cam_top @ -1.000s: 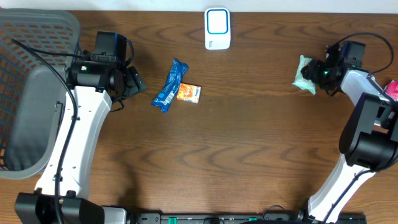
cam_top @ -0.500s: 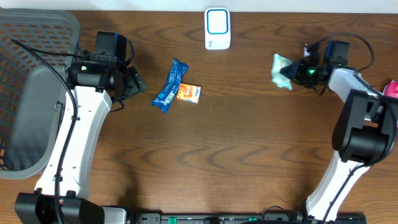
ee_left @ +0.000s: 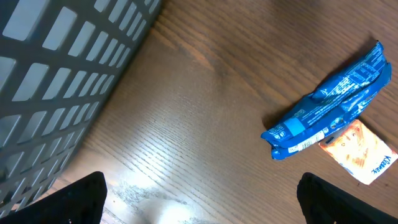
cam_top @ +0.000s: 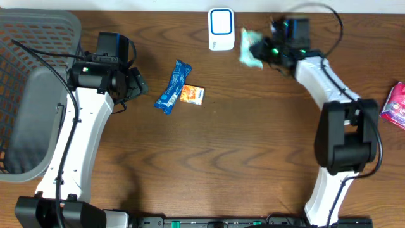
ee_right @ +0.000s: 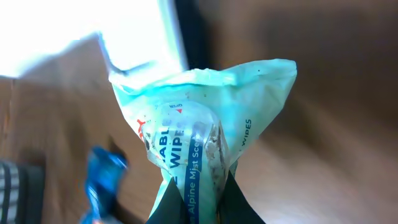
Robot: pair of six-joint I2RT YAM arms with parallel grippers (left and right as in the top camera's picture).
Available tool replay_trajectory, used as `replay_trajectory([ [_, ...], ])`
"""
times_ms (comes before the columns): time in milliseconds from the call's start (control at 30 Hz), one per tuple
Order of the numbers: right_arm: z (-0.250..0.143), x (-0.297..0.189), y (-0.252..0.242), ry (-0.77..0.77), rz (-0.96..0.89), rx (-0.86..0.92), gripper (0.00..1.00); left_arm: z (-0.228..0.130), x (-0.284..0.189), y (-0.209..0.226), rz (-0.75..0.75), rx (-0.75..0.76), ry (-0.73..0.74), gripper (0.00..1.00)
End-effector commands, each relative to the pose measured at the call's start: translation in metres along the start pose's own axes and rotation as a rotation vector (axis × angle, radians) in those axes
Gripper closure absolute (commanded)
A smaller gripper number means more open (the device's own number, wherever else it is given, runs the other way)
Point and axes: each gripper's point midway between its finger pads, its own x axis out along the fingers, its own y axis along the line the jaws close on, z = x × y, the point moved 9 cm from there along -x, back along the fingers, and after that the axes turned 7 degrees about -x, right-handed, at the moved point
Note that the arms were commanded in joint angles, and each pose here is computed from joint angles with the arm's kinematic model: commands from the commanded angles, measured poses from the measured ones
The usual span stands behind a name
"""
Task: Scan the item barcode
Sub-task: 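Lift the wipes pack and hold it before the scanner window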
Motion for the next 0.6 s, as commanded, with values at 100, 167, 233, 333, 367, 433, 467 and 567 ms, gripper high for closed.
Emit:
replay_trajectory([
  [100,0.015,0.007,0.053,-0.237,-0.194,-0.045,0.99,0.0,-0.001,0.003,0.017,-0.005,-0.011,0.02],
  [167,0.016,0.013,0.064,-0.286,-0.178,-0.032,0.99,0.0,-0.001,0.003,0.017,-0.005,-0.011,0.02],
  [233,0.019,0.018,0.07,-0.33,-0.145,-0.007,0.99,0.0,-0.001,0.003,0.017,-0.005,-0.011,0.02],
  [333,0.026,0.022,0.072,-0.363,-0.124,0.02,0.99,0.0,-0.001,0.003,0.017,-0.005,-0.011,0.02],
  [367,0.028,0.025,0.072,-0.366,-0.123,0.021,0.99,0.0,-0.001,0.003,0.017,-0.005,-0.011,0.02],
  [433,0.036,0.027,0.071,-0.371,-0.125,0.021,0.99,0.0,-0.001,0.003,0.017,-0.005,-0.011,0.02],
  [467,0.04,0.029,0.071,-0.367,-0.13,0.023,0.99,0.0,-0.001,0.003,0.017,-0.005,-0.011,0.02],
  [567,0.051,0.035,0.072,-0.347,-0.141,0.026,0.99,0.0,-0.001,0.003,0.017,-0.005,-0.011,0.02],
])
